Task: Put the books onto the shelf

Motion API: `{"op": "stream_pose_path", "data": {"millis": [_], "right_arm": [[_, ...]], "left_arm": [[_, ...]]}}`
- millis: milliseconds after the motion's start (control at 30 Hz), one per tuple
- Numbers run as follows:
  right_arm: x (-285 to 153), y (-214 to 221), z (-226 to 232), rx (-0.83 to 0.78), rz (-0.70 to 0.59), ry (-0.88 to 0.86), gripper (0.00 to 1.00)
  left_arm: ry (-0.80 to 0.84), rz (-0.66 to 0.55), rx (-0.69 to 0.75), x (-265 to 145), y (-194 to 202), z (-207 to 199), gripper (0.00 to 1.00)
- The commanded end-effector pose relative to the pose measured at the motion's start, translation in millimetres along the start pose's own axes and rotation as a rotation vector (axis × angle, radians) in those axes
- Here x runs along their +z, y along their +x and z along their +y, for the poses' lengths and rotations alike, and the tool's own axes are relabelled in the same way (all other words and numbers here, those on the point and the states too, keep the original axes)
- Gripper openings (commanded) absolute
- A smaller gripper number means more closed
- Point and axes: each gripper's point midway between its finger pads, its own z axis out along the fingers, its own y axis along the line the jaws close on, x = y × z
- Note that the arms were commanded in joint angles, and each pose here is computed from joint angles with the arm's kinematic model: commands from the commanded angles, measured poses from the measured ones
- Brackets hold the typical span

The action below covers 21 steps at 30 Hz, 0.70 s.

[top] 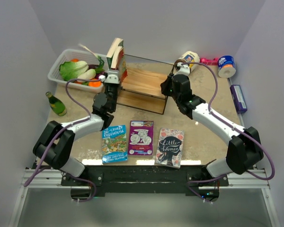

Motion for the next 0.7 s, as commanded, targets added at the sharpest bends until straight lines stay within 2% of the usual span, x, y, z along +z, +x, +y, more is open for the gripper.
{"op": "stream_pose_path", "data": {"millis": [0,400,500,667], "right_arm": [[-2,34,-13,-0.056,0.108,0.023,0.0],[1,41,-15,-0.059,0.122,0.026,0.0],[2,42,-15,-0.06,0.126,0.024,0.0],[2,41,-15,-0.059,0.123,0.024,0.0]], "left_arm": [[-0.057,-0.023,-0.024,22,-1,10,0.04],[-0.061,-0.036,0.024,52,5,0,0.06],[-0.072,-0.029,0.03,56,9,3,0.12],[-0.088,-0.008,0.038,58,15,9,0.3]]}}
